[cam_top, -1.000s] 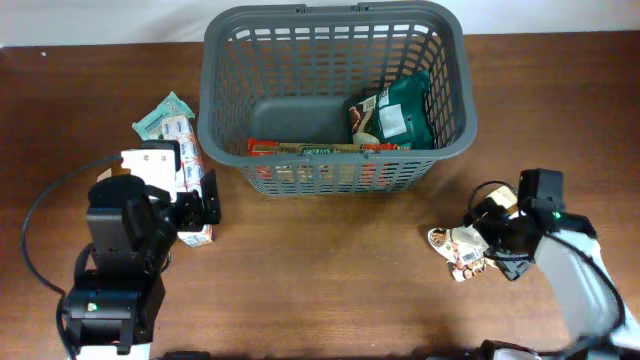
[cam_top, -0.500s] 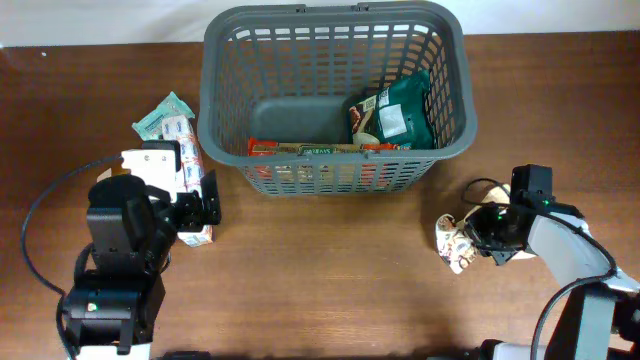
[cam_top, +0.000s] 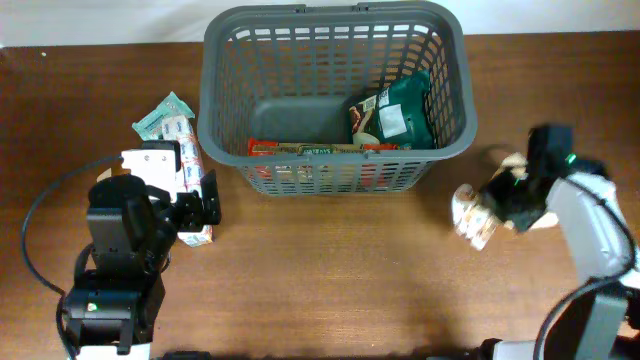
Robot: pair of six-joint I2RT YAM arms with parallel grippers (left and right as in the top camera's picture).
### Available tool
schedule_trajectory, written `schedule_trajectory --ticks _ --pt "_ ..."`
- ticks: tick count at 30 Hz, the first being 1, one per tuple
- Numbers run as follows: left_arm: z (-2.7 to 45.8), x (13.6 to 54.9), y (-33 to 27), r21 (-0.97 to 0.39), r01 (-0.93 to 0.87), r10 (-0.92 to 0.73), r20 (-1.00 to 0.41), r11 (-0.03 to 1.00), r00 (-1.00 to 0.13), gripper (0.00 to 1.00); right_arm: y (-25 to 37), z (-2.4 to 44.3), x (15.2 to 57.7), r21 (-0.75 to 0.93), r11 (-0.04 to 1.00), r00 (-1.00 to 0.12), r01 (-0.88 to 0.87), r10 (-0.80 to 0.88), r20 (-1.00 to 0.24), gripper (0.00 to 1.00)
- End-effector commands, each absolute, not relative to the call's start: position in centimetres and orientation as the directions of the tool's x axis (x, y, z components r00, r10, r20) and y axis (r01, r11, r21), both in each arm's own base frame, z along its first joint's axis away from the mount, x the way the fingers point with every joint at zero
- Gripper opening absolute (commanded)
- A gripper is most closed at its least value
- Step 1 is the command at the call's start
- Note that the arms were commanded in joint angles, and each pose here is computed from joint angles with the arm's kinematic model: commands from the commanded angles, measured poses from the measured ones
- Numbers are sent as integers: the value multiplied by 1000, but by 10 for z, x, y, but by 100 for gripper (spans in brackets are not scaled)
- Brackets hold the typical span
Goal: Pack container
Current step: 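Lift the pouch and carry it over the basket with the right gripper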
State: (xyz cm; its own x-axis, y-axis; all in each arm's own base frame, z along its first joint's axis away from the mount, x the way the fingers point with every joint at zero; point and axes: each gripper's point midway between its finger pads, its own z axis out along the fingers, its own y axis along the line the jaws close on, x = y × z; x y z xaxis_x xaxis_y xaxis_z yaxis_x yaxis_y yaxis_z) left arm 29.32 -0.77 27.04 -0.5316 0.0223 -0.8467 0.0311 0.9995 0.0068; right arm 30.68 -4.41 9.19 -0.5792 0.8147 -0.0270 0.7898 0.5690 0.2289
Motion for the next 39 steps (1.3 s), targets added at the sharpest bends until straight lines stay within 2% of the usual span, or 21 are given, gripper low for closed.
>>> schedule_trajectory --ticks 1,5,11,16,19,22,27,31,39 --pt "280 293 -8 22 48 43 -859 999 -510 99 -73 160 342 249 606 -558 756 795 -240 3" --pt "281 293 -8 21 48 43 -859 999 -510 99 -80 229 365 315 632 -529 708 770 -357 4" --pt "281 293 -8 21 48 42 -859 999 -510 99 -46 327 397 372 806 -565 461 590 -577 4" --pt "281 293 -8 21 48 43 -859 999 -509 99 32 389 417 265 961 -569 75 260 -780 4" --pt "281 293 -8 21 48 42 -859 999 -510 99 86 409 422 121 979 -501 -164 23 -865 4" --pt "281 293 -8 21 48 43 -859 999 -510 99 139 415 423 -112 912 -372 -394 -269 -888 3" --pt "281 293 -8 21 48 43 -859 999 -510 99 204 394 428 -458 649 -108 -607 -639 -762 4" --pt "281 293 -8 21 48 43 -859 999 -510 99 231 358 442 -547 489 -21 -679 -758 -652 3" --pt "280 293 -8 21 48 43 -859 999 -510 99 253 327 465 -558 300 46 -774 -852 -522 3"
